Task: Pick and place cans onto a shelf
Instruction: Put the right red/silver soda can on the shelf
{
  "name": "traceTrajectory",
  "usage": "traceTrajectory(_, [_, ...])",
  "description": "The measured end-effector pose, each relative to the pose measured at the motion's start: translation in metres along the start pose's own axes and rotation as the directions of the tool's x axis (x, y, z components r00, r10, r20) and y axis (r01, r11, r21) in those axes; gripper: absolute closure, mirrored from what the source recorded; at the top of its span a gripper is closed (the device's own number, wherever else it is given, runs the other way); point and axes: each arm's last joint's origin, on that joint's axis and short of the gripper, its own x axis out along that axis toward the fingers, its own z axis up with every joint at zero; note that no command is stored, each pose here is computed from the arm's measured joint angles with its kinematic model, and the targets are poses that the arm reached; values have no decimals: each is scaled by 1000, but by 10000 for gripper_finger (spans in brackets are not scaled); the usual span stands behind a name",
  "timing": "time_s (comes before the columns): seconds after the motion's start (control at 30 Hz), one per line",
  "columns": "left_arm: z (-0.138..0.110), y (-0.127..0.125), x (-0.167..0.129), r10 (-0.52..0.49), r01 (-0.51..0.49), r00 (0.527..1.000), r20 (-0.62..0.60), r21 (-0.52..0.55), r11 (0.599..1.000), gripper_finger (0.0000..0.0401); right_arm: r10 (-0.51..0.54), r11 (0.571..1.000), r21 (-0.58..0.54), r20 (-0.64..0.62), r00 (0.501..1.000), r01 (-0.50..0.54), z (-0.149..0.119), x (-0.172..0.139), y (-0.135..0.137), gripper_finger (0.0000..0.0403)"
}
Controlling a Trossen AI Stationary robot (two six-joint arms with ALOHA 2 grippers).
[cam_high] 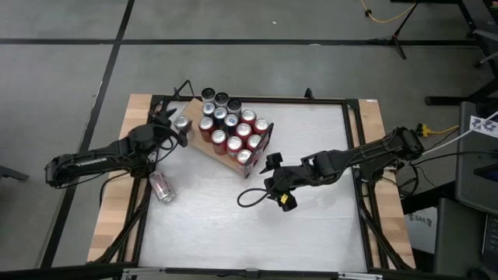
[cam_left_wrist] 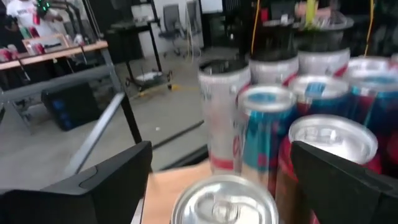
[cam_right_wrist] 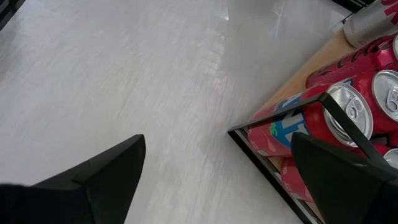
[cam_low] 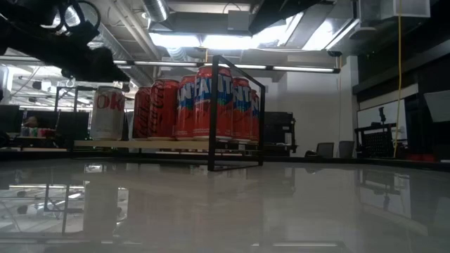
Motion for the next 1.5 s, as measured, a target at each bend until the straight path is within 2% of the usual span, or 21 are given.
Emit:
traceTrajectory(0.23, [14, 0, -1, -16, 27, 992, 123, -86, 996, 27, 0, 1000, 0, 0, 1000, 0, 0, 0, 0, 13])
traceTrajectory(0.47, [29, 0, -4, -68, 120, 960, 273, -181, 976, 27, 0, 1000, 1, 0, 1000, 0, 0, 0, 0, 13])
traceTrajectory(0.63, [41, -2, -10, -156, 250, 908, 388, -204, 947, 27, 0, 1000, 3, 0, 1000, 0, 0, 0, 0, 13])
traceTrajectory(0.77, [48, -6, -15, -260, 373, 881, 395, -242, 896, 31, 0, 1000, 3, 0, 1000, 0, 0, 0, 0, 13])
traceTrajectory(0.87, [53, -10, -19, -349, 461, 865, 360, -294, 837, 35, 0, 1000, 3, 0, 1000, 0, 0, 0, 0, 13])
traceTrajectory(0.97, [55, -15, -24, -443, 542, 837, 322, -368, 756, 42, 0, 1000, 3, 0, 1000, 0, 0, 0, 0, 13])
traceTrajectory(1.13, [46, -27, -32, -626, 644, 743, 234, -502, 577, 56, 0, 1000, 3, 0, 1000, 0, 0, 0, 0, 13])
traceTrajectory(1.2, [39, -32, -34, -684, 639, 712, 160, -551, 537, 65, 0, 1000, 3, 0, 1000, 0, 0, 0, 0, 13])
traceTrajectory(1.33, [20, -41, -39, -743, 569, 668, -32, -621, 539, 85, 0, 1000, 3, 1, 1000, 0, 0, 0, 0, 13])
traceTrajectory(1.5, [-2, -41, -42, -707, 397, 659, -258, -679, 618, 117, 0, 1000, 4, 1, 1000, 0, 0, 0, 0, 13])
